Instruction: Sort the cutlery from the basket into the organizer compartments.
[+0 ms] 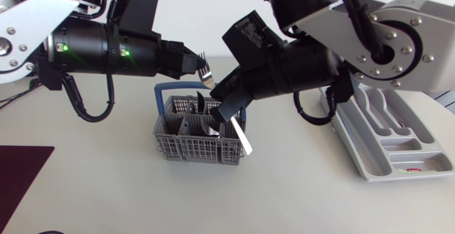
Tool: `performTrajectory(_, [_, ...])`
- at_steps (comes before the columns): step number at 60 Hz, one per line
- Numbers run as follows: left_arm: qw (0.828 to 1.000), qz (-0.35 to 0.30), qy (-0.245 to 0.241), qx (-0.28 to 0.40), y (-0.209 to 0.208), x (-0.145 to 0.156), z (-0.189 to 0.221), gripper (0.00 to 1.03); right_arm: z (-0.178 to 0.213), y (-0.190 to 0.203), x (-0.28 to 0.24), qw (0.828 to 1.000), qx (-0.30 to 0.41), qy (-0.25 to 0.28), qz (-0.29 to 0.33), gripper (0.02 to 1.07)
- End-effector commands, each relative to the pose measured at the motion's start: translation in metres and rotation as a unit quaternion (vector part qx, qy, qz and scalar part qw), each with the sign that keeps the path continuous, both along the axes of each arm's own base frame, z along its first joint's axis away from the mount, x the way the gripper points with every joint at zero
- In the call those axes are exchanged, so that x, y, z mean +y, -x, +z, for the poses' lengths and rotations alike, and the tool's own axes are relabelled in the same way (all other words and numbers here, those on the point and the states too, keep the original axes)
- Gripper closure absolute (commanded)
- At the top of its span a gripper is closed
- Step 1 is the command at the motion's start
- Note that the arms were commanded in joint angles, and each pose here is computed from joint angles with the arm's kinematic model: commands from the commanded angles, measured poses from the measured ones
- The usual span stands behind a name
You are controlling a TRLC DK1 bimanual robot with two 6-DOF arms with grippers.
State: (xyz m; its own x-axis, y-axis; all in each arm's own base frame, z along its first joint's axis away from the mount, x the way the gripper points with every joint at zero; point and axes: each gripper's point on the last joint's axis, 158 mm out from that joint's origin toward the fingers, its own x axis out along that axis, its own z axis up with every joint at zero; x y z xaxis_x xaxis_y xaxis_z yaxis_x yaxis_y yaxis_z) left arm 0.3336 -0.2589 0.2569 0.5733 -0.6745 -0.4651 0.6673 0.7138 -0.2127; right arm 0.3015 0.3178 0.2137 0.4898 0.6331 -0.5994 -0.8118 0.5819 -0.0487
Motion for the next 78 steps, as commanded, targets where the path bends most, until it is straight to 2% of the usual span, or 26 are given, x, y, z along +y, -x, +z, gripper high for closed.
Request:
performTrajectory(1, [1.0, 0.001, 0.022, -0.004, -0.001, -0.004, 0.019, 1.0, -0.001, 0.0, 0.004, 1.0, 0.007, -0.001, -0.002, 0.83])
performTrajectory(21, [1.0, 0.004, 0.023, -0.007, -0.001, -0.001, 0.022, 1.0, -0.013, 0.004, 0.004, 1.0, 0.021, 0.009, 0.003, 1.0])
performTrajectory(27, [1.0, 0.006, 0.025, -0.008, -0.001, 0.001, 0.023, 0.99, -0.014, 0.008, 0.005, 1.0, 0.025, 0.007, 0.009, 1.0])
performTrajectory(38, [0.999, 0.012, 0.032, -0.015, -0.004, 0.008, 0.031, 0.68, -0.017, 0.017, -0.002, 0.999, 0.031, 0.012, 0.014, 1.01])
performTrajectory(39, [0.999, 0.018, 0.033, -0.018, -0.006, 0.012, 0.034, 0.6, -0.019, 0.019, -0.004, 0.999, 0.033, 0.014, 0.013, 1.01])
performTrajectory(42, [0.999, 0.023, 0.037, -0.024, -0.008, 0.016, 0.039, 0.52, -0.019, 0.021, -0.007, 0.999, 0.033, 0.015, 0.013, 1.01])
performTrajectory(47, [0.998, 0.042, 0.043, -0.033, -0.016, 0.03, 0.048, 0.45, -0.022, 0.025, -0.015, 0.999, 0.036, 0.018, 0.011, 1.01])
performTrajectory(64, [0.993, 0.077, 0.057, -0.063, -0.023, 0.058, 0.074, 0.4, -0.021, 0.026, -0.047, 0.999, 0.032, 0.02, -0.017, 1.01])
performTrajectory(78, [0.996, 0.068, 0.018, -0.051, -0.019, 0.064, 0.05, 0.41, -0.027, 0.002, -0.11, 0.995, 0.023, 0.027, -0.09, 1.01])
